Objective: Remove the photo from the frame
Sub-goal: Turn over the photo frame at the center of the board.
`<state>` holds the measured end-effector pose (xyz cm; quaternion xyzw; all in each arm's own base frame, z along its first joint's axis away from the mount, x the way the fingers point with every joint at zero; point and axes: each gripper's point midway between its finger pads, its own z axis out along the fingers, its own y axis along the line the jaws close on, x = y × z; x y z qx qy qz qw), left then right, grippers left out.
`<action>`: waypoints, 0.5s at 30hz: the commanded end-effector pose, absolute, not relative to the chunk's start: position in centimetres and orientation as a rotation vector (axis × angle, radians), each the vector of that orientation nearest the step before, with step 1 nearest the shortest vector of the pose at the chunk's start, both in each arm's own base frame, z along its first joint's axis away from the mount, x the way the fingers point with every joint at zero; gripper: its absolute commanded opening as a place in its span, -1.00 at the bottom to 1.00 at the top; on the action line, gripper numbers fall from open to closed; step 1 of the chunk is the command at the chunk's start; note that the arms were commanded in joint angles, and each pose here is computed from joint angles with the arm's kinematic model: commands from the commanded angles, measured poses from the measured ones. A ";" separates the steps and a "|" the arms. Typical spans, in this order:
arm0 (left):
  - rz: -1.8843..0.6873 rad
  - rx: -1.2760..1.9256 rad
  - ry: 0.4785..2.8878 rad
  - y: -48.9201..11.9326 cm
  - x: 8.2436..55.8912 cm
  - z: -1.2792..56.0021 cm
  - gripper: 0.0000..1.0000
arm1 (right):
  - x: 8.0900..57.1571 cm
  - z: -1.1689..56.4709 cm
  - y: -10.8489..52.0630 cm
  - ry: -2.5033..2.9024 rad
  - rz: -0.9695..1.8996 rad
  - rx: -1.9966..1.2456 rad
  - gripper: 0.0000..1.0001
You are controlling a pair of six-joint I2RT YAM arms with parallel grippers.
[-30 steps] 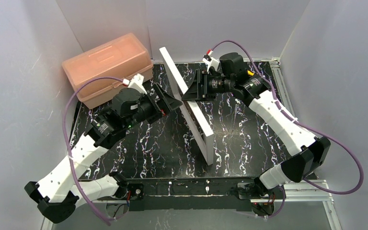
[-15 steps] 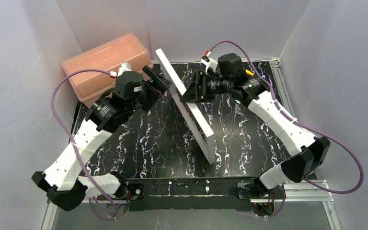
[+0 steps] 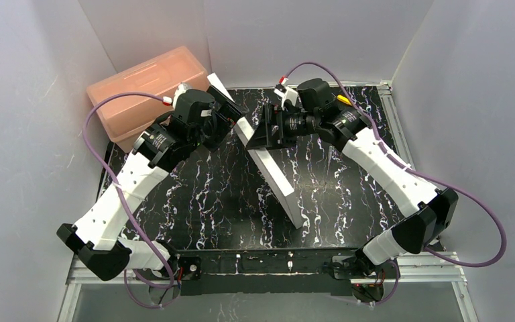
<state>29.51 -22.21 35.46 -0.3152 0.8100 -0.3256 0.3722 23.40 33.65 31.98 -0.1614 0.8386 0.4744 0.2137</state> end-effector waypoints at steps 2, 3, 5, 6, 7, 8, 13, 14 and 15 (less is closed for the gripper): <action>-0.778 -0.864 2.076 -21.1 29.8 34.3 0.86 | 22.4 32.5 33.7 2.300 1.324 -0.525 0.97; -0.769 -0.869 2.082 -20.9 29.7 34.0 0.84 | 22.4 32.6 33.6 2.295 1.324 -0.528 0.97; -0.749 -0.895 2.093 -20.5 29.5 33.0 0.80 | 22.2 33.0 33.6 2.274 1.342 -0.543 0.96; -0.737 -0.912 2.099 -20.2 29.3 32.5 0.74 | 21.9 33.2 33.7 2.262 1.363 -0.556 0.96; -0.730 -0.931 2.099 -19.8 29.1 32.2 0.62 | 21.8 33.6 33.8 2.237 1.380 -0.566 0.95; -0.723 -0.949 2.102 -19.5 28.9 31.6 0.52 | 21.6 33.8 33.8 2.223 1.393 -0.575 0.95; -0.714 -1.036 2.114 -18.3 27.7 29.2 0.22 | 20.9 34.8 33.5 2.147 1.430 -0.594 0.93; -0.716 -1.042 2.116 -18.2 27.4 29.0 0.16 | 20.8 35.0 33.4 2.133 1.430 -0.598 0.93; -0.716 -1.048 2.121 -18.0 27.1 28.7 0.09 | 20.7 35.3 33.2 2.117 1.428 -0.603 0.93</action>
